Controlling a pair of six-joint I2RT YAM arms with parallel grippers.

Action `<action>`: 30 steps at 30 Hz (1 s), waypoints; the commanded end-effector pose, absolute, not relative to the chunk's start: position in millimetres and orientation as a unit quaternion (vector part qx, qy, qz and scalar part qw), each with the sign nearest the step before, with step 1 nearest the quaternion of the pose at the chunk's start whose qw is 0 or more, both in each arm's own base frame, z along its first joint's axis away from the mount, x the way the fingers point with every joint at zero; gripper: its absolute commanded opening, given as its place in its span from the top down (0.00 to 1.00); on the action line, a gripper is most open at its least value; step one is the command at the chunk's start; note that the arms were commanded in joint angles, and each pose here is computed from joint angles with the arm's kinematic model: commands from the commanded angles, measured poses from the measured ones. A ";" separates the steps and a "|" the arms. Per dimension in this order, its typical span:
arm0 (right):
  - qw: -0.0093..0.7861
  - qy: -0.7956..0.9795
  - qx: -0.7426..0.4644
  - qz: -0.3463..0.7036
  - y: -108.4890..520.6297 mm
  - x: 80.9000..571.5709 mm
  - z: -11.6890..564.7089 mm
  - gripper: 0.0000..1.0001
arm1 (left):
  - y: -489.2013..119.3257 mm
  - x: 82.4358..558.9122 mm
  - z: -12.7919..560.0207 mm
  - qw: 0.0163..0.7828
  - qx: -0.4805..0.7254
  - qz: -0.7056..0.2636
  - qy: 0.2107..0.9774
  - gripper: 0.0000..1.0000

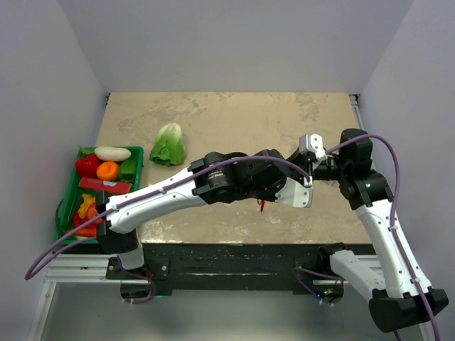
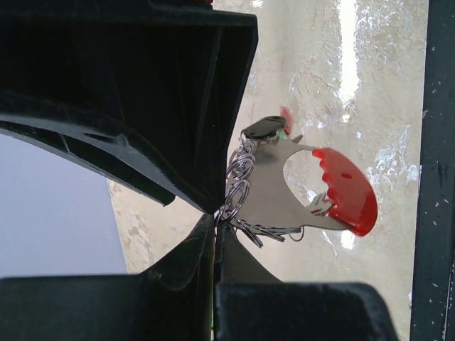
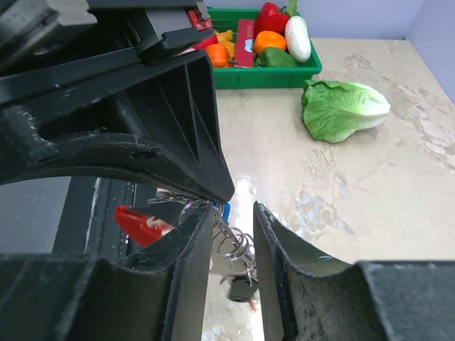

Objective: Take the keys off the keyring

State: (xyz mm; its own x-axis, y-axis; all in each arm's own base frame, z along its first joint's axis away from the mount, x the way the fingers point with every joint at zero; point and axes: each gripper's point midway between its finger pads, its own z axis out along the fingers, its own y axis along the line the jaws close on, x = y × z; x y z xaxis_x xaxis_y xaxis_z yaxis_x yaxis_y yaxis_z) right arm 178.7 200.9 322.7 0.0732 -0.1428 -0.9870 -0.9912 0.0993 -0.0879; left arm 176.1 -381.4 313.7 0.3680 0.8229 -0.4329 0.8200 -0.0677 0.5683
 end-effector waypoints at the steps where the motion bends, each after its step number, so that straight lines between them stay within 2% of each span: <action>1: 0.507 0.523 -0.535 0.428 201.6 164.8 336.1 0.65 | -380.7 184.2 349.8 0.446 0.694 -0.005 0.565 1.00; 15: 0.504 0.524 -0.533 0.431 202.2 163.3 335.2 0.64 | -383.9 183.6 347.0 0.443 0.695 -0.009 0.567 1.00; 21: 0.515 0.526 -0.529 0.422 203.3 175.4 334.8 0.71 | -387.7 181.6 344.0 0.438 0.697 -0.017 0.567 1.00; 30: 0.526 0.492 -0.548 0.426 198.5 160.2 361.5 0.66 | -386.6 181.6 342.0 0.436 0.698 -0.015 0.568 1.00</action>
State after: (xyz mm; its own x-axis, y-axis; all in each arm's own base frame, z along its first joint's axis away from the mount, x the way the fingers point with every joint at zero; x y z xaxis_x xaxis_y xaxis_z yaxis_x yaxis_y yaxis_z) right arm 167.2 201.5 339.6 0.0795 -0.1162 -0.9900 -0.9948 0.0544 -0.0862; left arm 179.3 -382.7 316.3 0.3572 0.8218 -0.4439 0.8166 -0.0441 0.5755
